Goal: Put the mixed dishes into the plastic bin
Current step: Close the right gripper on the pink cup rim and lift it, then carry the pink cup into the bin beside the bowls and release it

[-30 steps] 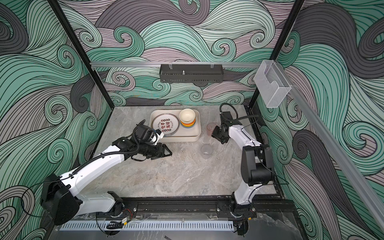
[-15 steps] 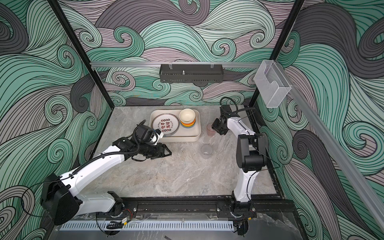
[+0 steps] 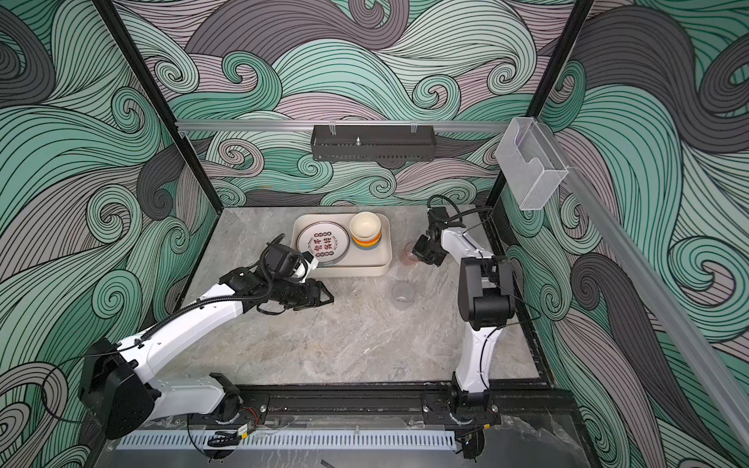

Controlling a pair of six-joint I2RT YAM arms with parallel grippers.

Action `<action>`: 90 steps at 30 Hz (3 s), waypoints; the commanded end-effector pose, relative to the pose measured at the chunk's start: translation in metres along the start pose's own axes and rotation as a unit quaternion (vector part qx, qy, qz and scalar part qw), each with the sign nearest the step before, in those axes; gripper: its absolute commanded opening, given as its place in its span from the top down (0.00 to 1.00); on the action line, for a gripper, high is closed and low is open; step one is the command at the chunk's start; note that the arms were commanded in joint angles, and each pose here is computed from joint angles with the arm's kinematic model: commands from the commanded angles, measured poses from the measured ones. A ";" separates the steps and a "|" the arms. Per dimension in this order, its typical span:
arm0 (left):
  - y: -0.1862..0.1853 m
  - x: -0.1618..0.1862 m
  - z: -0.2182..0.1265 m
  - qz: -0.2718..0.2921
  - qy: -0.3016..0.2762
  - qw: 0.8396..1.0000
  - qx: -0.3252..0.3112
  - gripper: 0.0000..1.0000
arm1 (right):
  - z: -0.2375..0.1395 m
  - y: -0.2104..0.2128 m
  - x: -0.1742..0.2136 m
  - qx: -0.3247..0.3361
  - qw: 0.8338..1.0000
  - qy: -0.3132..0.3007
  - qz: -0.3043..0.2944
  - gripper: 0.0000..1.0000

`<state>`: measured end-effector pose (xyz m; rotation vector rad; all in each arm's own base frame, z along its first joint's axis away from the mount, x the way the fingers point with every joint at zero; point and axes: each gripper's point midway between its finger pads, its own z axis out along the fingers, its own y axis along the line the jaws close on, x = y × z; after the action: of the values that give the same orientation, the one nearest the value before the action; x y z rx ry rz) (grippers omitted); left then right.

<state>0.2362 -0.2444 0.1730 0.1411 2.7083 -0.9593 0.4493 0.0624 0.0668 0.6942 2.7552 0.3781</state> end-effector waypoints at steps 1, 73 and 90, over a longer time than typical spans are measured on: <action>0.002 0.003 -0.004 0.006 -0.003 1.000 -0.009 0.42 | -0.026 -0.002 -0.001 0.008 1.000 -0.019 -0.017 0.97; 0.036 0.004 -0.018 -0.041 -0.039 0.997 -0.054 0.43 | 0.019 0.138 0.075 0.031 0.965 0.065 -0.254 0.92; 0.038 0.004 -0.022 -0.044 -0.046 0.996 -0.055 0.43 | 0.000 0.144 0.074 0.030 0.962 0.048 -0.266 0.76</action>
<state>0.2355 -0.2081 0.1640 -0.0139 2.6956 -0.8363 0.4490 0.2239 0.0759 -0.0485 2.9416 0.2336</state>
